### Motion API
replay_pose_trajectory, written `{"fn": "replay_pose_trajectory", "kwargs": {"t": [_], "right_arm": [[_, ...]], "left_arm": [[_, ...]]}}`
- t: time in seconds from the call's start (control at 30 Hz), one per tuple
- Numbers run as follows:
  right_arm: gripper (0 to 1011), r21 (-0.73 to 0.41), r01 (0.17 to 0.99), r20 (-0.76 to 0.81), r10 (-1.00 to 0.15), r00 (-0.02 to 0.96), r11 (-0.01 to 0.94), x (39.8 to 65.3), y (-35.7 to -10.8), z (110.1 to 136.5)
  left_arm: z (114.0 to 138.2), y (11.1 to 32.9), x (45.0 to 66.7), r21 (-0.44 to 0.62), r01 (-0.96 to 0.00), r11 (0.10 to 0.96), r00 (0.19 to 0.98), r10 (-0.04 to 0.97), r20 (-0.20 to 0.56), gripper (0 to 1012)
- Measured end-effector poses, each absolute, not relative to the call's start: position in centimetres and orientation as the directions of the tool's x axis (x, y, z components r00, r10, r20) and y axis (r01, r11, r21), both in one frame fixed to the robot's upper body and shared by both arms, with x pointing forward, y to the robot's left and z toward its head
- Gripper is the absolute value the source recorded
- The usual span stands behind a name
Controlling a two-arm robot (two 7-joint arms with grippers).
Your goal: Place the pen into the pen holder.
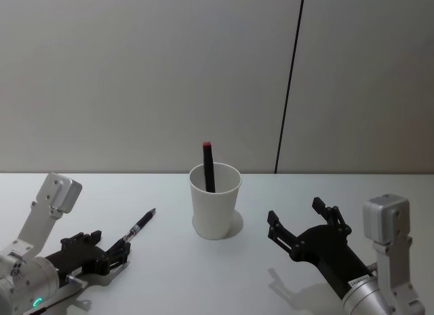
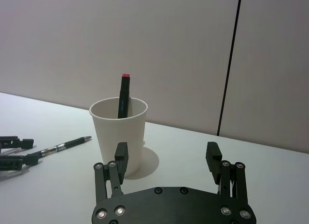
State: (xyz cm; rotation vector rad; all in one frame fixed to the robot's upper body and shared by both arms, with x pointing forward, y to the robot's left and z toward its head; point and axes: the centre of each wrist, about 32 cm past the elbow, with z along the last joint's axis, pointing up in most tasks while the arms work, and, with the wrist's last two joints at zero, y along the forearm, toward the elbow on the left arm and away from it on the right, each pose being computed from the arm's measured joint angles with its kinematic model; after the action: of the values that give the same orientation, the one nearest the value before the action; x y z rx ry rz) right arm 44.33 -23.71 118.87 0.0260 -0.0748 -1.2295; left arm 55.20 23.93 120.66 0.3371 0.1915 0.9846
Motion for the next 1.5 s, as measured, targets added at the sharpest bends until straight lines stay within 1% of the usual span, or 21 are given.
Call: {"fn": "replay_pose_trajectory", "kwargs": {"t": [1.5], "right_arm": [[1001,0.06,0.94,0.043,-0.942,0.333,0.335,44.33,-23.71,118.87]], "left_arm": [[120.54,23.91,55.21,0.366,-0.78,0.508,0.543,0.84,-0.009,449]]}}
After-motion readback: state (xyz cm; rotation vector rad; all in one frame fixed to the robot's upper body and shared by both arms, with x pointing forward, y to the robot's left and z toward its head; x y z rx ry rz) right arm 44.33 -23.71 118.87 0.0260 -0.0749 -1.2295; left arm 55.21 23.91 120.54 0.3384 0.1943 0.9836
